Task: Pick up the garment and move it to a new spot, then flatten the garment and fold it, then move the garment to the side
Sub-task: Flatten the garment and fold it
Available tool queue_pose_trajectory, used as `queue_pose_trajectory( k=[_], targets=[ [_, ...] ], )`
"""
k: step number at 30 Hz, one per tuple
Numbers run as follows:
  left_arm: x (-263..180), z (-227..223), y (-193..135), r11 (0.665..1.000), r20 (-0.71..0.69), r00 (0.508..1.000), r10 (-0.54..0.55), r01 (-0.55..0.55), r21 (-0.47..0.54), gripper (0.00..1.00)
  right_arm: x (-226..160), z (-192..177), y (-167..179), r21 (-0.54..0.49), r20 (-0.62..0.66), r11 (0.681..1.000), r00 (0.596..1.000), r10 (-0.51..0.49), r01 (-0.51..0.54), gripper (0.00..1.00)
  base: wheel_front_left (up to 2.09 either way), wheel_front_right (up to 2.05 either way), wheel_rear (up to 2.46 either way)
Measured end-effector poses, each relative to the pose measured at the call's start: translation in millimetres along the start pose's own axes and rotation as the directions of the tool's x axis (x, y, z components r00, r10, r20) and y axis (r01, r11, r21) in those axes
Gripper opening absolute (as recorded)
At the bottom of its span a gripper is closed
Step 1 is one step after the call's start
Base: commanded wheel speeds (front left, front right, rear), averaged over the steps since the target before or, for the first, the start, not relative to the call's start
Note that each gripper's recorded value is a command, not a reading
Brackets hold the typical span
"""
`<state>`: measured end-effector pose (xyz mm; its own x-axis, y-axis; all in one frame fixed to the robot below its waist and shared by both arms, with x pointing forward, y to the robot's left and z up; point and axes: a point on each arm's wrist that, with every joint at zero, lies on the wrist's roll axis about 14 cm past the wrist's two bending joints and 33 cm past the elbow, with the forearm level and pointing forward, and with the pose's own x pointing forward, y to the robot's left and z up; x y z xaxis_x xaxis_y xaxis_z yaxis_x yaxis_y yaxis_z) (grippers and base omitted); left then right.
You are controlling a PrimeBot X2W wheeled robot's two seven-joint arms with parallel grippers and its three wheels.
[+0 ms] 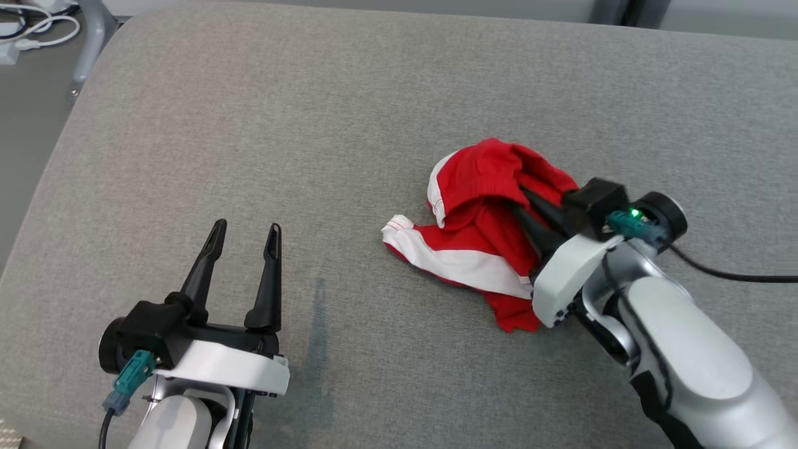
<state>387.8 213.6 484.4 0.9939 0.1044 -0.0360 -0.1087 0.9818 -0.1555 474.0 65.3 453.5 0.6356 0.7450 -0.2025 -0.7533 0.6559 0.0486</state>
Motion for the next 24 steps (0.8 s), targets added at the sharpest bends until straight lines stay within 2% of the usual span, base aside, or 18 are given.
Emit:
queue_pose_trajectory(
  k=[2, 4, 8, 11, 13, 16, 18, 20, 21, 24],
  targets=[
    [2.7, -0.4, -3.5, 1.0, 0.002, 1.0, -0.012, 0.012, -0.003, 1.0, -3.6, 19.0, -6.6, 0.059, 0.072, 0.998, 0.997, -0.024, 0.02, 0.0, 0.0, 0.0, 0.0],
    [4.5, -1.5, -7.6, 1.0, 0.001, 1.0, -0.026, 0.026, -0.005, 1.0, -11.7, 35.4, -16.7, 0.18, 0.14, 0.983, 0.988, -0.069, 0.043, 0.0, 0.0, 0.0, 0.0],
    [8.8, -2.0, -15.4, 0.999, 0.005, 0.999, -0.054, 0.054, -0.006, 1.0, -41.9, 38.0, -53.1, 0.408, 0.169, 0.905, 0.965, -0.203, 0.119, 0.0, 0.0, 0.0, 0.0],
    [12.1, -1.4, -21.3, 0.997, 0.008, 0.997, -0.075, 0.075, -0.008, 1.0, -74.0, 18.5, -89.2, 0.538, 0.122, 0.815, 0.937, -0.327, 0.215, 0.0, 0.0, 0.0, 0.0],
    [13.7, -1.8, -23.0, 0.997, 0.008, 0.997, -0.082, 0.082, -0.007, 1.0, -95.9, 1.0, -111.0, 0.626, 0.081, 0.73, 0.908, -0.411, 0.274, 0.0, 0.0, 0.0, 0.0],
    [16.7, -3.5, -26.3, 0.995, 0.005, 0.995, -0.095, 0.095, -0.006, 1.0, -119.7, -25.6, -135.4, 0.68, 0.003, 0.64, 0.871, -0.49, 0.358, 0.0, 0.0, 0.0, 0.0],
    [19.4, -3.8, -29.1, 0.994, 0.005, 0.994, -0.106, 0.106, -0.005, 1.0, -125.4, -42.2, -139.5, 0.714, -0.05, 0.585, 0.862, -0.505, 0.384, 0.23, 0.0, 0.0, 0.0],
    [20.8, -5.0, -30.2, 0.994, 0.001, 0.994, -0.111, 0.111, -0.003, 1.0, -128.9, -52.0, -144.9, 0.747, -0.076, 0.532, 0.846, -0.529, 0.399, 0.73, 0.0, 0.0, 0.0],
    [21.0, -5.4, -30.5, 0.994, 0.0, 0.994, -0.113, 0.113, -0.002, 1.0, -129.5, -53.3, -147.4, 0.75, -0.081, 0.523, 0.841, -0.535, 0.405, 1.0, 0.0, 0.0, 0.0],
    [21.1, -4.9, -32.2, 0.993, 0.001, 0.993, -0.119, 0.119, -0.002, 1.0, -134.0, -55.6, -154.8, 0.769, -0.079, 0.486, 0.816, -0.573, 0.416, 1.0, 0.0, 0.0, 0.0]
  ],
)
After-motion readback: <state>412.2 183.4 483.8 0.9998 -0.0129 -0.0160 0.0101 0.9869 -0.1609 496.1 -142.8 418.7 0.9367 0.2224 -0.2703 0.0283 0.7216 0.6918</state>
